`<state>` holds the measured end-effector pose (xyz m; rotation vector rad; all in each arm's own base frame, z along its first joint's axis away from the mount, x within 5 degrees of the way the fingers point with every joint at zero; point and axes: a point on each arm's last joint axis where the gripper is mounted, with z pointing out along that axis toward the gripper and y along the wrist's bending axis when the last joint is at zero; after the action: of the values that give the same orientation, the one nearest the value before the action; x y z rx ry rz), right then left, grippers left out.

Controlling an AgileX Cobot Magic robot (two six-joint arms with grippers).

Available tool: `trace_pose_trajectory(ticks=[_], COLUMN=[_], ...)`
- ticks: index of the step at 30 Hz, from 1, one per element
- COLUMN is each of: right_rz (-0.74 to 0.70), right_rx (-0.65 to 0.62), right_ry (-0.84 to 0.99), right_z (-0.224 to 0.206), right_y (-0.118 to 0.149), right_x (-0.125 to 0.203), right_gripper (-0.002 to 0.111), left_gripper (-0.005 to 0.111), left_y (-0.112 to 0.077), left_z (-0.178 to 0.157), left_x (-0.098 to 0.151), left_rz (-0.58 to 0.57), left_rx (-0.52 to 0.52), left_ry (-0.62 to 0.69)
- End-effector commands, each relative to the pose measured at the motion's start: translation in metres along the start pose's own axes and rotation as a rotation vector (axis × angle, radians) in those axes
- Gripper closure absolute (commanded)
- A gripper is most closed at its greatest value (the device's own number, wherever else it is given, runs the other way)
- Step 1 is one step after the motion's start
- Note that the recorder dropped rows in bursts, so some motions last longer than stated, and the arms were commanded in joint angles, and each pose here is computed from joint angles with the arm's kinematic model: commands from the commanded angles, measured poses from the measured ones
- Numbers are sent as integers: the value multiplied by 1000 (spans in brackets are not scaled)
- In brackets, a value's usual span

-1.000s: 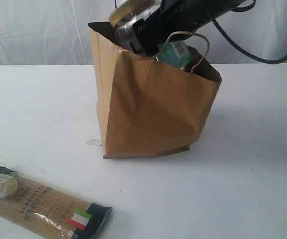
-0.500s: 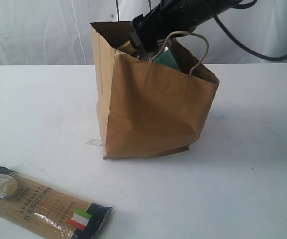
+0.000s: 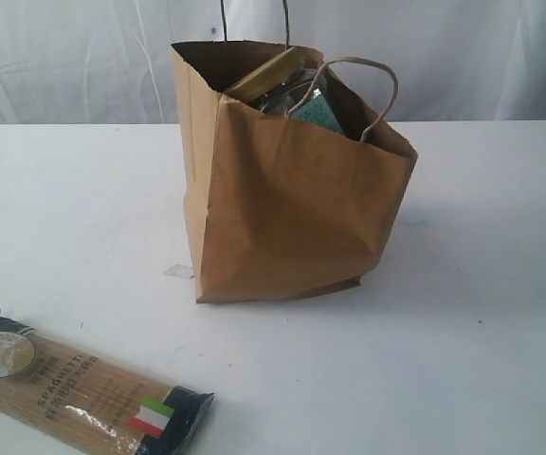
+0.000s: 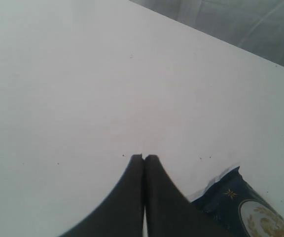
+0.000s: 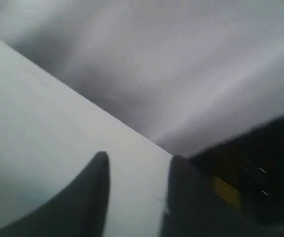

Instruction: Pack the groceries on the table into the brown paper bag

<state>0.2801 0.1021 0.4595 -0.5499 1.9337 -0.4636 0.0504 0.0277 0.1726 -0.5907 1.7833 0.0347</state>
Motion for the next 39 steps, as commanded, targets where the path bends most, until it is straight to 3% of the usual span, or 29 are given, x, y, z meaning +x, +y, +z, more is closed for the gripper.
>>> trace_pose_trajectory(ticks=[1, 4, 8, 10, 13, 16, 19, 22, 36, 39], right_rz=[117, 317, 536, 570, 604, 643, 772, 786, 816, 851], right_rx=[241, 168, -3, -63, -109, -117, -133, -118, -68, 0], right_ry=[123, 271, 358, 271, -29, -183, -180, -197, -414, -431], right_z=[9, 27, 35, 27, -2, -35, -58, -79, -142, -149], right_y=[-42, -49, -27, -10, 7, 16, 23, 23, 13, 14], right_x=[31, 66, 111, 126, 147, 169, 189, 201, 213, 225], right_gripper=[108, 108, 108, 108, 108, 108, 108, 108, 108, 108], left_gripper=[107, 107, 107, 107, 107, 107, 107, 107, 107, 107], left_y=[0, 0, 0, 0, 0, 0, 0, 0, 1, 1], left_z=[0, 0, 0, 0, 0, 0, 0, 0, 0, 0], left_x=[0, 0, 0, 0, 0, 0, 0, 0, 0, 0], left_rz=[6, 6, 6, 6, 6, 6, 6, 6, 5, 5], left_rx=[-1, -1, -1, -1, -1, -1, -1, -1, -2, -2], left_ry=[-6, -6, -6, -6, -6, -6, -6, -6, -5, -5])
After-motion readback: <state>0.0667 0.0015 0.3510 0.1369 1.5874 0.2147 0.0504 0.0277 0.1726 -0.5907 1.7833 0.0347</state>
